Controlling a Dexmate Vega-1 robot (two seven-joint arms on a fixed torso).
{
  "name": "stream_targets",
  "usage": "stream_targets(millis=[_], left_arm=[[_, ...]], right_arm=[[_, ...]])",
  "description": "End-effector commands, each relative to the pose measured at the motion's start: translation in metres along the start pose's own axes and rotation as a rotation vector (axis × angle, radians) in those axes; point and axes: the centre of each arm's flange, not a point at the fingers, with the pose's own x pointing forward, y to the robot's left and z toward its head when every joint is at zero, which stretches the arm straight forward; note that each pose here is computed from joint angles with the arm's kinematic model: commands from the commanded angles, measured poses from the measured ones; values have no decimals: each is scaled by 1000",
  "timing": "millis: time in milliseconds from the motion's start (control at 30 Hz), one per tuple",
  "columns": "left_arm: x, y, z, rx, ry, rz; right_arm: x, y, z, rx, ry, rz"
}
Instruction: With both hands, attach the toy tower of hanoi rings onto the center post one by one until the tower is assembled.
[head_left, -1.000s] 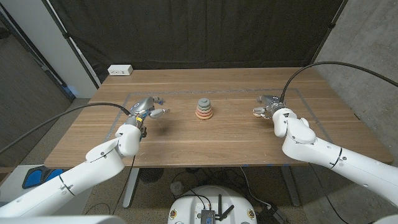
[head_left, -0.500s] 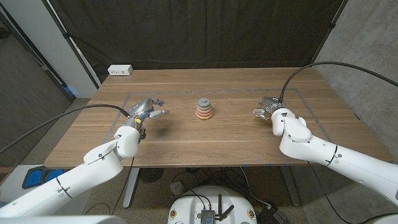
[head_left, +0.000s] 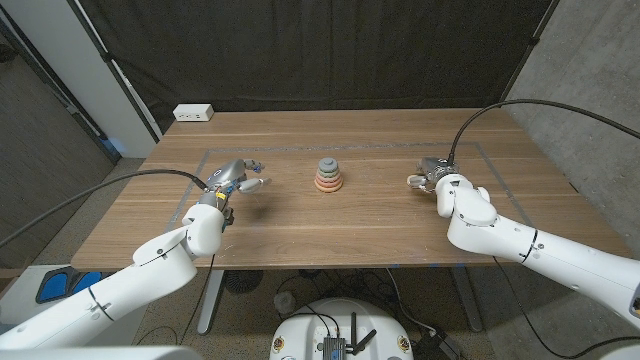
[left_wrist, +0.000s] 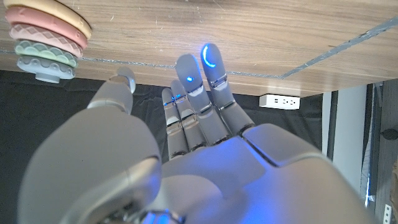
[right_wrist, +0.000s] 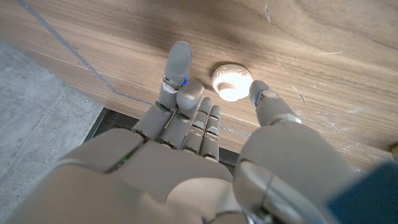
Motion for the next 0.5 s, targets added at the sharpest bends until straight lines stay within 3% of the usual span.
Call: stream_targets(millis=[33, 500], left_arm=[[-4, 1, -1, -2, 11, -3], [-7, 3, -1, 8, 11, -3]], right_arm=[[7, 7, 1, -10, 9, 23], [8, 17, 2, -22, 16, 24]])
